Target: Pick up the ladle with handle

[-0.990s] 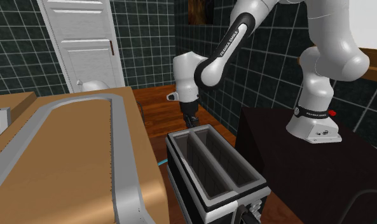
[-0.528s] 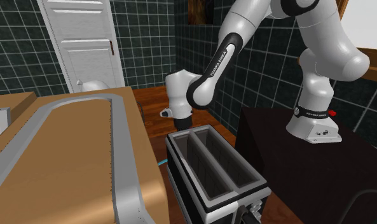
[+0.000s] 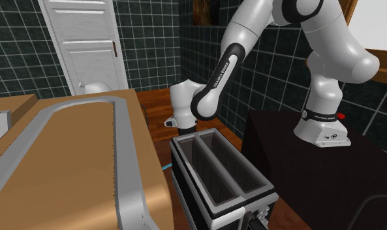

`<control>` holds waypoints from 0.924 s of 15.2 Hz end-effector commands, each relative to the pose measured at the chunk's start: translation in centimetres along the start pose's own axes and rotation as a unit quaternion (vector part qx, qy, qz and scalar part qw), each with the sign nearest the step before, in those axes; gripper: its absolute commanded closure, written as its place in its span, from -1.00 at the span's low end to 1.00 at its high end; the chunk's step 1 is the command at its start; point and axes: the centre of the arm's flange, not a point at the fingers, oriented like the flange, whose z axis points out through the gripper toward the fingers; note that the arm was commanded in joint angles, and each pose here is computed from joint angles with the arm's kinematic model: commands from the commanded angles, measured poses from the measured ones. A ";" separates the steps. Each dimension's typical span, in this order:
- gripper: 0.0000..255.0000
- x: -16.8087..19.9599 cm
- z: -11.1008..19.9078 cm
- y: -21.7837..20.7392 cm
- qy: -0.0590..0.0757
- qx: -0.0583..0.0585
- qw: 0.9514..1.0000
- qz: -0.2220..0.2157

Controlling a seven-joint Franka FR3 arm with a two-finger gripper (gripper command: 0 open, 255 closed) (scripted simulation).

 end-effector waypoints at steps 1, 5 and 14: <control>1.00 0.0 0.2 -0.1 -0.001 0.001 1.000 -0.001; 1.00 0.0 0.2 -0.2 -0.001 0.001 1.000 -0.001; 1.00 -0.3 -3.0 -0.7 -0.001 0.001 1.000 -0.001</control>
